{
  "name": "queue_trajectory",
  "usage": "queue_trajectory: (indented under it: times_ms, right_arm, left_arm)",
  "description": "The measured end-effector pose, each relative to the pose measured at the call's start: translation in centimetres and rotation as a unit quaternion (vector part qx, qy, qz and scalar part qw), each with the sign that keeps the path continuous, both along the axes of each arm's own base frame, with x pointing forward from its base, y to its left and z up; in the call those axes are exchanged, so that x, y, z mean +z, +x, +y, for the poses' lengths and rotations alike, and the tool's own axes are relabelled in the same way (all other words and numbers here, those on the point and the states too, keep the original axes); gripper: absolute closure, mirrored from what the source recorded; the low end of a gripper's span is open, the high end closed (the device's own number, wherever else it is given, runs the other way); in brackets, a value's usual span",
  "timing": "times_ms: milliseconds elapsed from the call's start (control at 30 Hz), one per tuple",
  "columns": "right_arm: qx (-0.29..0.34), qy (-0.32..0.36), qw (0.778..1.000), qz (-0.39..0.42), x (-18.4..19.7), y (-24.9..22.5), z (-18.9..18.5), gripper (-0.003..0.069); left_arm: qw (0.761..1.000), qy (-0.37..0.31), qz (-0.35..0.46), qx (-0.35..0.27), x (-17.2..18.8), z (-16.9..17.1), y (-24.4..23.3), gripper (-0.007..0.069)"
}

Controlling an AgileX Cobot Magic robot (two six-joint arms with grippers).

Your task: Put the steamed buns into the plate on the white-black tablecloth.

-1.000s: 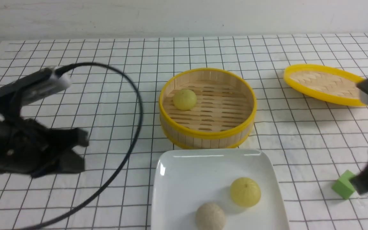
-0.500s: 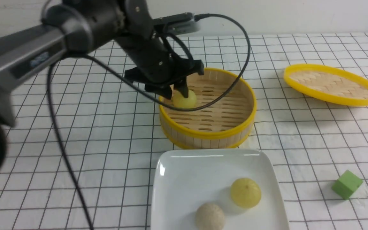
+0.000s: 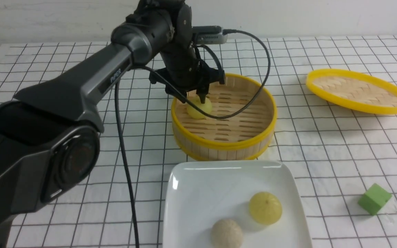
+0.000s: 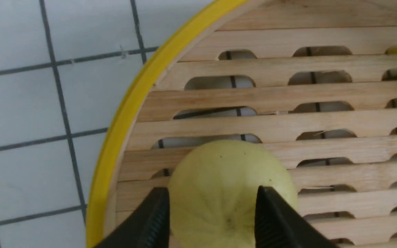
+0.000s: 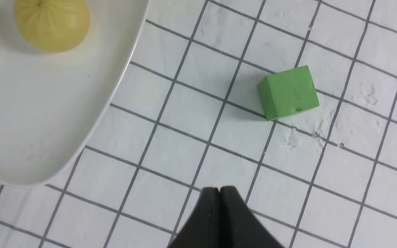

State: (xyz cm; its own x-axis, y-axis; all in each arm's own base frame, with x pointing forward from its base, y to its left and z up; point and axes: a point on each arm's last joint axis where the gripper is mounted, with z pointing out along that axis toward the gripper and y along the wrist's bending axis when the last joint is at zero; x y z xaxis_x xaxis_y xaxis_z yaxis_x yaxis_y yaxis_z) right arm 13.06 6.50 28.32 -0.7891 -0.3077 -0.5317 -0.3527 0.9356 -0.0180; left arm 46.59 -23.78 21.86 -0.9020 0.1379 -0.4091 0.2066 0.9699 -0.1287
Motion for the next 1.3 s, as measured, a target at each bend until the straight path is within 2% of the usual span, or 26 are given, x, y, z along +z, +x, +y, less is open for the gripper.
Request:
queue_trajectory:
  times_ms: [33,67,167,200,267,400,433,467,500,600,667,800,867,900,1000,1100,1167,1200,1300]
  right_arm:
    - [0.000,0.000,1.000,0.000,0.0,0.0,0.0,0.0660]
    - [0.000,0.000,1.000,0.000,0.0,0.0,0.0,0.0659]
    - [0.000,0.000,1.000,0.000,0.0,0.0,0.0,0.0658]
    - [0.000,0.000,1.000,0.000,0.0,0.0,0.0,0.0658]
    - [0.000,0.000,1.000,0.000,0.0,0.0,0.0,0.0657]
    - [0.000,0.000,1.000,0.000,0.0,0.0,0.0,0.0654]
    - [0.000,0.000,1.000,0.000,0.0,0.0,0.0,0.0654]
    - [0.000,0.000,1.000,0.000,0.0,0.0,0.0,0.0655]
    - [0.000,0.000,1.000,0.000,0.0,0.0,0.0,0.0655]
    - [0.000,0.000,1.000,0.000,0.0,0.0,0.0,0.0650]
    - [0.000,0.000,1.000,0.000,0.0,0.0,0.0,0.0650]
    - [0.000,0.001,1.000,0.000,0.0,0.0,0.0,0.0650]
    - [0.000,0.002,1.000,0.000,0.0,0.0,0.0,0.0650]
    - [0.000,0.003,1.000,0.000,0.0,0.0,0.0,0.0648]
    - [0.000,0.004,1.000,0.001,0.0,0.0,0.1,0.0647]
    - [-0.001,0.004,1.000,0.002,0.1,-0.1,0.0,0.0647]
    - [-0.003,0.005,1.000,-0.001,1.1,-0.7,-0.4,0.0649]
    - [-0.003,0.007,1.000,-0.004,1.3,-0.9,-0.5,0.0650]
    - [-0.011,0.020,0.999,-0.027,3.7,-3.9,-2.3,0.0667]
  left_arm:
    - [1.000,0.000,0.002,0.000,-0.1,0.0,0.0,0.0328]
    - [1.000,-0.002,0.007,0.003,-0.6,-0.1,0.1,0.0368]
    - [1.000,-0.009,0.014,0.008,-1.0,-0.3,0.1,0.0554]
    - [1.000,-0.013,0.015,0.008,-0.5,-0.3,0.0,0.0584]
    - [1.000,-0.015,0.024,0.008,0.4,-0.2,-0.4,0.0601]
    - [1.000,-0.023,-0.005,-0.012,7.2,0.7,-2.5,0.0606]
    - [1.000,-0.025,-0.009,-0.012,7.6,0.8,-2.6,0.0606]
    - [0.998,-0.039,-0.048,-0.019,11.6,1.5,-4.1,0.0606]
    - [0.996,-0.046,-0.066,-0.024,13.7,1.9,-5.1,0.0606]
    - [0.995,-0.046,-0.083,-0.041,16.6,2.6,-8.0,0.0606]
    - [0.995,-0.038,-0.068,-0.056,16.7,2.5,-10.0,0.0606]
    - [0.993,0.018,0.050,-0.108,9.8,0.1,-14.6,0.0606]
    - [0.990,0.029,0.076,-0.116,7.2,-0.7,-15.5,0.0605]
    - [0.988,0.034,0.095,-0.119,4.2,-1.6,-16.5,0.0605]
    - [0.989,0.025,0.105,-0.100,0.7,-2.2,-17.6,0.0594]
    - [0.991,0.015,0.100,-0.085,-0.4,-2.1,-17.7,0.0571]
    - [0.992,0.011,0.095,-0.077,-1.0,-2.1,-17.6,0.0508]
    - [0.992,0.010,0.094,-0.077,-1.0,-2.0,-17.6,0.0501]
    - [0.993,0.009,0.093,-0.075,-1.3,-2.1,-17.5,0.0357]
